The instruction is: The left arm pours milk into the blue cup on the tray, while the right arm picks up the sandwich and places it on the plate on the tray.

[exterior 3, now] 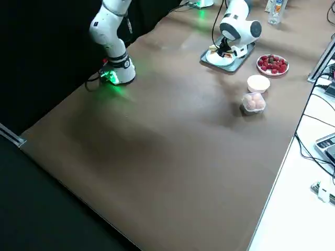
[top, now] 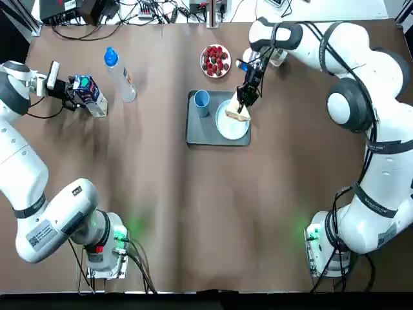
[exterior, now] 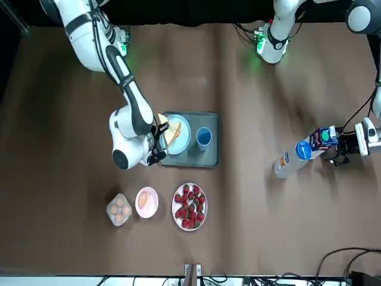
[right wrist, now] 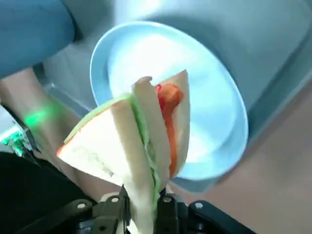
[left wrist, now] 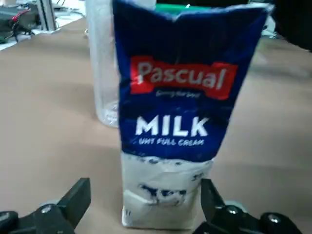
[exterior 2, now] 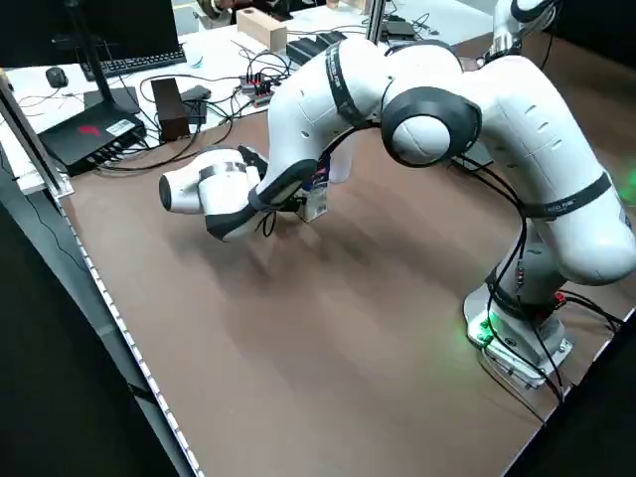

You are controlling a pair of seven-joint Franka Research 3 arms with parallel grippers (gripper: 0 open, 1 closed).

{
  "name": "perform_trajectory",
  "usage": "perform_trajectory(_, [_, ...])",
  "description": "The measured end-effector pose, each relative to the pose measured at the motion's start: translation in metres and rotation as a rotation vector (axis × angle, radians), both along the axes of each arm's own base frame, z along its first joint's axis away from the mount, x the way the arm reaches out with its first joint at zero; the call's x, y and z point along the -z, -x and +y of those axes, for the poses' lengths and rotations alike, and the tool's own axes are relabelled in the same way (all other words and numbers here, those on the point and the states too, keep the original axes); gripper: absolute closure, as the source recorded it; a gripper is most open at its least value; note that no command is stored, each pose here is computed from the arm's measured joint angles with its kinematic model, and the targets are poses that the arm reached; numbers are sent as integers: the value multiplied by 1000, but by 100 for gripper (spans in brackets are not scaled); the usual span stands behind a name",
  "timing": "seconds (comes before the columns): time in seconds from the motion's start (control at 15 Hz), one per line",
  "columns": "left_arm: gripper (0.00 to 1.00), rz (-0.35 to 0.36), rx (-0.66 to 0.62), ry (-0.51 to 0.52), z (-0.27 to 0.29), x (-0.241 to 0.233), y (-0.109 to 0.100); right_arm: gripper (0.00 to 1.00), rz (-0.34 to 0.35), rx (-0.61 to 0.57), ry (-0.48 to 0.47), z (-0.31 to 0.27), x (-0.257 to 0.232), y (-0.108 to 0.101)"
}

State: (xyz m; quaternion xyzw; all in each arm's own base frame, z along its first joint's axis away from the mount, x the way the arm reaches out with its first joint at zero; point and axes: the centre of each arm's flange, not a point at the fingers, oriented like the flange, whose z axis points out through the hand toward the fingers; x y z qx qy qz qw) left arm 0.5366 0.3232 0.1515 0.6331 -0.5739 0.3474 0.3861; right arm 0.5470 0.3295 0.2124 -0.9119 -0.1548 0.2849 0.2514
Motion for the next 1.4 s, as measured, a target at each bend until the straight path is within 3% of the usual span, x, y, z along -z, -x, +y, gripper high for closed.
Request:
perform_trajectory(0.4, [0, 19, 27, 51, -10, 5, 8, 83, -6, 67, -21, 7, 21, 0])
perform_trajectory(0.6, [0, 19, 33, 57, -15, 5, 6, 79, -8, 67, -24, 12, 23, 2])
perform_trajectory(0.93, [0, 19, -3, 128, -34, 14, 6, 34, -22, 76, -21, 10, 22, -2])
perform_trajectory(1.2, [1, -10, 0, 165, -44, 21, 10, 6, -33, 86, -20, 5, 20, -8])
perform_trajectory(1.33, [5, -15, -3, 180, -48, 24, 12, 3, -56, 97, -18, -2, 13, -18])
perform_trajectory(1.4, [15, -16, -2, 184, -49, 24, 13, 0, -75, 101, -8, -10, 7, -27])
